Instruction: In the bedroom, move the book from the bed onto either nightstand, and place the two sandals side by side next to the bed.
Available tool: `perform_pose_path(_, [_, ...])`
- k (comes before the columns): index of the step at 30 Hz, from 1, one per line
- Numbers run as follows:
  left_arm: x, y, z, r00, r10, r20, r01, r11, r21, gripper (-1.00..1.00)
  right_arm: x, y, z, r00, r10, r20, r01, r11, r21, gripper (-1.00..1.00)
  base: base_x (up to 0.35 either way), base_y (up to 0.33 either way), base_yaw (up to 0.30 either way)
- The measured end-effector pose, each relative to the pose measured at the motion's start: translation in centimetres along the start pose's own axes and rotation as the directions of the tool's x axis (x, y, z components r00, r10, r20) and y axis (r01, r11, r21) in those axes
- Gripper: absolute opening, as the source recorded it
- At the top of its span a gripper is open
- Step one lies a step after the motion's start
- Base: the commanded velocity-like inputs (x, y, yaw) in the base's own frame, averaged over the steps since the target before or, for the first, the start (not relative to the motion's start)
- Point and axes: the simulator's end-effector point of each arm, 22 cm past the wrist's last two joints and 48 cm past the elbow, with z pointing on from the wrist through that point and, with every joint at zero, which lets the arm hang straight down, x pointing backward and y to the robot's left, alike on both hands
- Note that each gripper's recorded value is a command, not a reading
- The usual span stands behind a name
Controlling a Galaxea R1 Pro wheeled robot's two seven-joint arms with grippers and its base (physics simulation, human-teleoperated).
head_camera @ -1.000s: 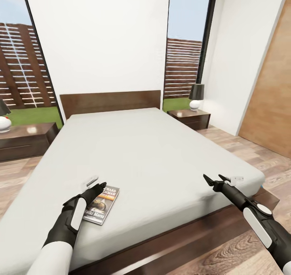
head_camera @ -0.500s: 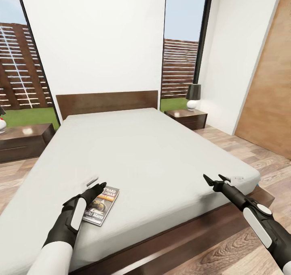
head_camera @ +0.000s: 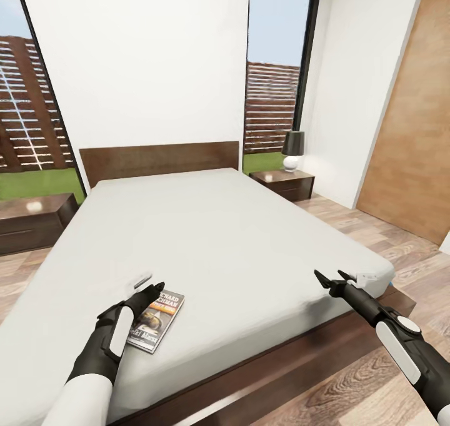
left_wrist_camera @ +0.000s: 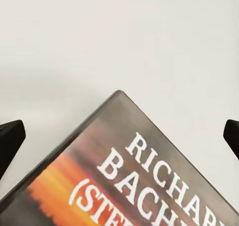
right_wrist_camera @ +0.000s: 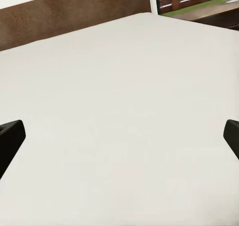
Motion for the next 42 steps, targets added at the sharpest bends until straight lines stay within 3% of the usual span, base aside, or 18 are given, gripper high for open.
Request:
perform_pose_path(21, [-0.19, -0.19, -0.14, 1.0, 0.0, 0.004, 0.0, 1.0, 0.003, 1.0, -0.3, 0.05, -0.07, 1.0, -0.001, 0.005, 0.001, 1.0, 0.0, 1.0, -0.001, 0.0, -0.041])
perform_pose_path(30, [-0.16, -0.2, -0.12, 1.0, 0.0, 0.003, 0.0, 1.0, 0.003, 1.0, -0.27, 0.07, -0.05, 1.0, -0.001, 0.004, 0.001, 1.0, -0.001, 1.0, -0.198, 0.0, 0.0])
perform_pose_path(42, [-0.17, -0.24, -0.14, 1.0, 0.001, 0.003, -0.001, 1.0, 0.004, 1.0, -0.29, 0.07, -0.06, 1.0, -0.001, 0.005, 0.001, 1.0, -0.001, 1.0, -0.014, 0.0, 0.0])
